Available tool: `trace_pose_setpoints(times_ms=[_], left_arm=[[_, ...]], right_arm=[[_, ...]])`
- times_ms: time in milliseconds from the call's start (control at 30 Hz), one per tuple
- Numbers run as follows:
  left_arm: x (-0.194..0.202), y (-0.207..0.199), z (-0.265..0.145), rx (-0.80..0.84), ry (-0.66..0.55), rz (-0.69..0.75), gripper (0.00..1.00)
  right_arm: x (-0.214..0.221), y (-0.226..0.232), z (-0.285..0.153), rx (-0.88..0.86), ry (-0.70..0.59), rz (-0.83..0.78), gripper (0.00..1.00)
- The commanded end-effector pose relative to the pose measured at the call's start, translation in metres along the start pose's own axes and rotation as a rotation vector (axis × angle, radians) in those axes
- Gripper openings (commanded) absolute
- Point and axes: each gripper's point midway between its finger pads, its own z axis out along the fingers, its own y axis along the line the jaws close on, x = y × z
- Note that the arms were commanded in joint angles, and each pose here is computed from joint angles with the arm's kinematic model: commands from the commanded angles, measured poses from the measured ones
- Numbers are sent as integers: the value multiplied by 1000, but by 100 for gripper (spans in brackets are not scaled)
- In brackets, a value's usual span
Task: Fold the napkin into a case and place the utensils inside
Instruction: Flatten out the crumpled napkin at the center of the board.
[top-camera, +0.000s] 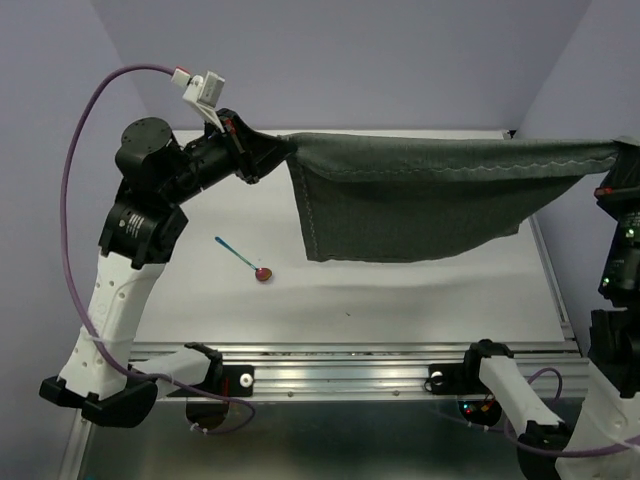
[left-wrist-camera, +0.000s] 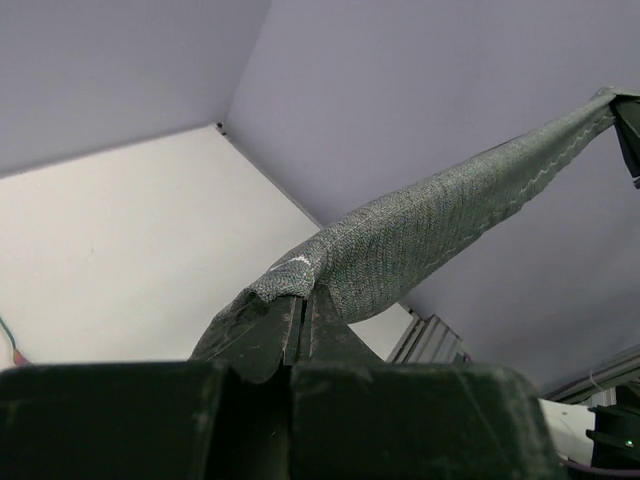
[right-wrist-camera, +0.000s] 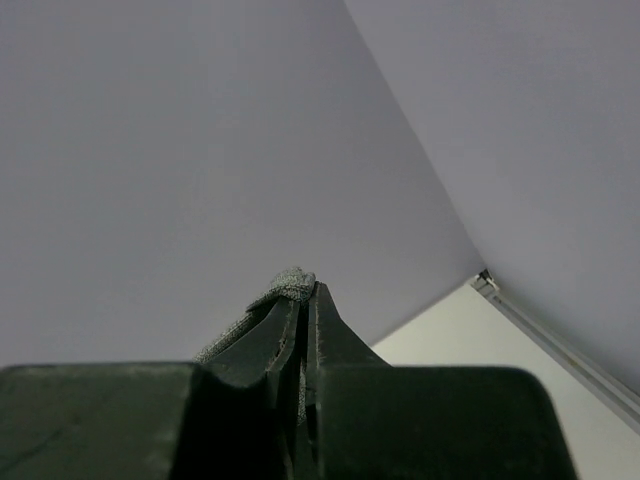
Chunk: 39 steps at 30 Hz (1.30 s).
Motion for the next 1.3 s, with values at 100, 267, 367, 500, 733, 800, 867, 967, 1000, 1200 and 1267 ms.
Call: trace_pose_setpoints(times_ms=[100, 267, 367, 500, 733, 800, 867, 967, 1000, 1200, 1267], left_arm=[[-7, -9, -5, 18, -26, -2, 0], [52, 53, 43, -66, 115, -146, 0], [84, 92, 69, -133, 181, -197, 0], [120, 139, 106, -191, 261, -242, 0], [186, 213, 174, -230, 411, -340, 0], [200, 225, 184, -234, 436, -357, 0], [214, 240, 195, -241, 459, -373, 0], [231, 260, 209, -240, 485, -403, 0], [233, 266, 212, -238, 487, -408, 0], [240, 302, 229, -228, 491, -458, 0], [238, 313, 232, -227, 486, -467, 0]], right_arm=[[-26, -25, -16, 118, -86, -17, 1], [54, -59, 18, 252, 73, -146, 1], [115, -82, 45, 334, 198, -237, 1], [191, -106, 81, 398, 305, -328, 1], [322, -147, 139, 464, 503, -482, 1], [348, -151, 152, 449, 528, -491, 1], [378, -160, 165, 459, 580, -502, 1], [412, -164, 183, 449, 621, -507, 1], [416, -169, 190, 454, 621, -502, 1], [454, -179, 220, 442, 663, -488, 1], [462, -184, 228, 441, 670, -482, 1]])
